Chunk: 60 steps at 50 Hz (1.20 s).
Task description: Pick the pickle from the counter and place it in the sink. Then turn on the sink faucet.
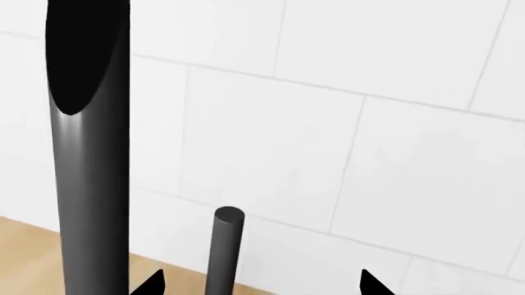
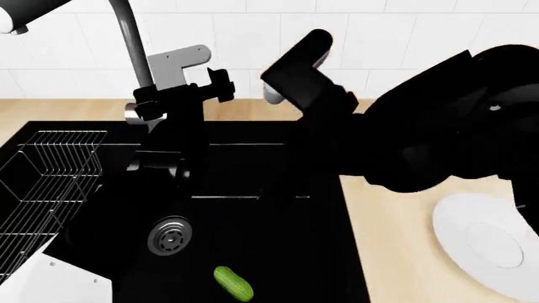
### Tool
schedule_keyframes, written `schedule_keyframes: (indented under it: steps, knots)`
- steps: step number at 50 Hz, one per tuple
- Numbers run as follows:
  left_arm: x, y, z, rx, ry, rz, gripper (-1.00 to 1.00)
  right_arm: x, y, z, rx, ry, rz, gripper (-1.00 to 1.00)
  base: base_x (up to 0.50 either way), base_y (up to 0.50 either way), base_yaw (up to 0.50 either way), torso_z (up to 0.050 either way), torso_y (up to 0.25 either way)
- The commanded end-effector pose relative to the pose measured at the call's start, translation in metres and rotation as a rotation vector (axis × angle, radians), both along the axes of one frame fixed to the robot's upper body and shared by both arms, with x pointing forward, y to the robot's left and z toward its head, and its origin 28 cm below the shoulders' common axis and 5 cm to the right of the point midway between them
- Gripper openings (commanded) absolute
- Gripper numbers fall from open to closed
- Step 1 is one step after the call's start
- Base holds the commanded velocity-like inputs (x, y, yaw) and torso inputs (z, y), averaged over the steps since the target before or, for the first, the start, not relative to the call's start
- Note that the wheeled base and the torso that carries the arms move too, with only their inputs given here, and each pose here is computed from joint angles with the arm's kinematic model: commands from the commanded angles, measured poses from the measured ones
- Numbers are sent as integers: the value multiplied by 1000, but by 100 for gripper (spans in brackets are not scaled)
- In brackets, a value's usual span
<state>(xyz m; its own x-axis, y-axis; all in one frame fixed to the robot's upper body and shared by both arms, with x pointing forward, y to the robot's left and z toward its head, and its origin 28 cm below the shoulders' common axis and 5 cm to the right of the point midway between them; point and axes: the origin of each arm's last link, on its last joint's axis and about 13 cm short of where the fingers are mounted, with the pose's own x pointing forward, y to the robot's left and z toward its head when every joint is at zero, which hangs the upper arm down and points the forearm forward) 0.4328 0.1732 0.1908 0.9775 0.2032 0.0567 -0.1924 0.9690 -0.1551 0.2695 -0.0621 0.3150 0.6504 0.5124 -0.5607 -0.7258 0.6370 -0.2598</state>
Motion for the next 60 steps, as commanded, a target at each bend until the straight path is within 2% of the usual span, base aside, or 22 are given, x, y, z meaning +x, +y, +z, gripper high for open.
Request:
schedule_keyframes:
  steps: [1,7,8,9,11,13,14,15,17,18,19,21,31,40,46,60]
  knots:
    - [0,0,0,-27,6,-10,100,-23,-27,37,100,-236,-132,100,0,0,0,0,0]
    - [0,0,0,-27,4,-14,100,-31,-38,41,117,-299,-197,100,0,0,0,0,0]
    - [7,2,54,-34,26,39,100,-32,-40,41,132,-320,-216,100,0,0,0,0,0]
    - [7,-1,86,-37,10,-27,100,-33,-41,41,134,-324,-219,100,0,0,0,0,0]
    - [7,1,99,-36,-8,-1,100,-33,-42,37,112,-355,-240,100,0,0,0,0,5]
    - [7,1,103,-39,-19,-18,100,-33,-43,34,112,-363,-236,100,0,0,0,0,0]
    - [7,2,100,-20,21,38,100,-33,-45,32,117,-357,-234,100,0,0,0,0,0]
    - [7,4,98,-21,13,50,100,-33,-46,31,110,-369,-240,100,0,0,0,0,0]
    - [7,5,98,-19,-2,25,100,-33,-49,31,137,-400,-263,100,0,0,0,0,0]
    - [8,6,97,23,-15,27,100,-33,-51,31,156,-416,-273,100,0,0,0,0,0]
    - [8,5,97,32,-22,22,100,-34,-51,30,163,-424,-251,100,0,0,0,0,0]
    - [7,4,98,7,-16,16,100,-36,-53,28,161,-437,-256,100,0,0,0,0,0]
    - [8,3,90,23,-7,24,100,-37,-60,25,193,-459,-327,100,0,0,0,0,0]
    - [7,3,69,84,8,21,100,-37,-65,20,219,-466,-364,100,0,0,0,0,0]
    - [7,-2,60,82,13,-12,100,-34,-67,17,236,-464,-378,100,0,0,0,0,0]
    - [5,-3,39,88,42,-7,100,-35,-71,12,251,-460,-398,100,0,0,0,0,0]
